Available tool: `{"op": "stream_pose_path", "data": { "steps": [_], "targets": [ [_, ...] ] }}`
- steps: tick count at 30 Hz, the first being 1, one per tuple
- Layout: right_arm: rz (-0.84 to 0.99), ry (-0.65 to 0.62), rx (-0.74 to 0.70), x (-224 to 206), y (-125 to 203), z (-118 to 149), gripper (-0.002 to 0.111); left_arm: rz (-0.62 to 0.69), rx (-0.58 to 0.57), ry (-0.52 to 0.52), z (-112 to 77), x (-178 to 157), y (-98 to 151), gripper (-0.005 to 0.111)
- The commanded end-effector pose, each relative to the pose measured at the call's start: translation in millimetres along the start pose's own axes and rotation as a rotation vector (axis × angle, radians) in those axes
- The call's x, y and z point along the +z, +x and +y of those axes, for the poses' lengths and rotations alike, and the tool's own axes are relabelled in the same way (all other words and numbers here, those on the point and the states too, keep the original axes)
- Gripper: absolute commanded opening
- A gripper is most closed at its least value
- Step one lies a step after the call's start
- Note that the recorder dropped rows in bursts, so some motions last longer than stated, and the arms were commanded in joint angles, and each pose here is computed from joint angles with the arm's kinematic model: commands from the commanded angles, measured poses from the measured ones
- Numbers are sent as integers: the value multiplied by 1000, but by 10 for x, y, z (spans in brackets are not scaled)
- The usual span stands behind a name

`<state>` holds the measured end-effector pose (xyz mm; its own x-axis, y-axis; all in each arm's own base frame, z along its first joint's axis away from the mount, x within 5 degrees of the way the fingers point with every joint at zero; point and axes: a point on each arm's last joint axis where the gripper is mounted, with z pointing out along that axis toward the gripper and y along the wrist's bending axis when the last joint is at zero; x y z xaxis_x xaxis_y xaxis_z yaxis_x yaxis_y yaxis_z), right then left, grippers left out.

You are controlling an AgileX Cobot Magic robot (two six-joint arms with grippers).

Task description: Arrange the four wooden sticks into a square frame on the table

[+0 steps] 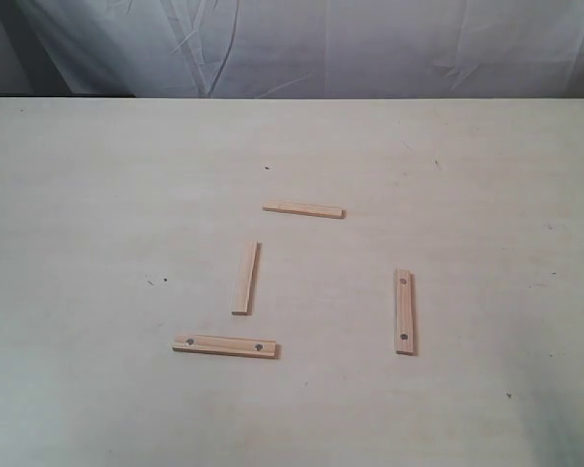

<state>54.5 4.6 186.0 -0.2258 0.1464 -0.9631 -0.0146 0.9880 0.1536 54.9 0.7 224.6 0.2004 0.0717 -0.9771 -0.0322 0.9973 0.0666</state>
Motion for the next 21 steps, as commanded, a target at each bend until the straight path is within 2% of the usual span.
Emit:
{"op": "stream_pose_path", "data": {
  "steps": [1, 5, 8, 12, 15, 21],
  "targets": [
    [-11, 5, 1, -2, -1, -4, -1, -30, -131, -4, 7, -5, -18, 0],
    [-11, 5, 1, -2, -1, -4, -1, 41, -111, -1, 26, -11, -319, 0],
    [-11, 5, 1, -2, -1, -4, -1, 200, -39, -13, 61, 44, -553, 0],
    [-11, 5, 1, -2, -1, -4, -1, 496, 23, -42, 126, 233, -770, 0],
    [-11, 5, 1, -2, -1, -4, -1, 596, 12, -37, 129, 384, -818, 0],
    [-11, 5, 1, -2, -1, -4, -1, 637, -73, -9, 80, 500, -758, 0]
  ]
}}
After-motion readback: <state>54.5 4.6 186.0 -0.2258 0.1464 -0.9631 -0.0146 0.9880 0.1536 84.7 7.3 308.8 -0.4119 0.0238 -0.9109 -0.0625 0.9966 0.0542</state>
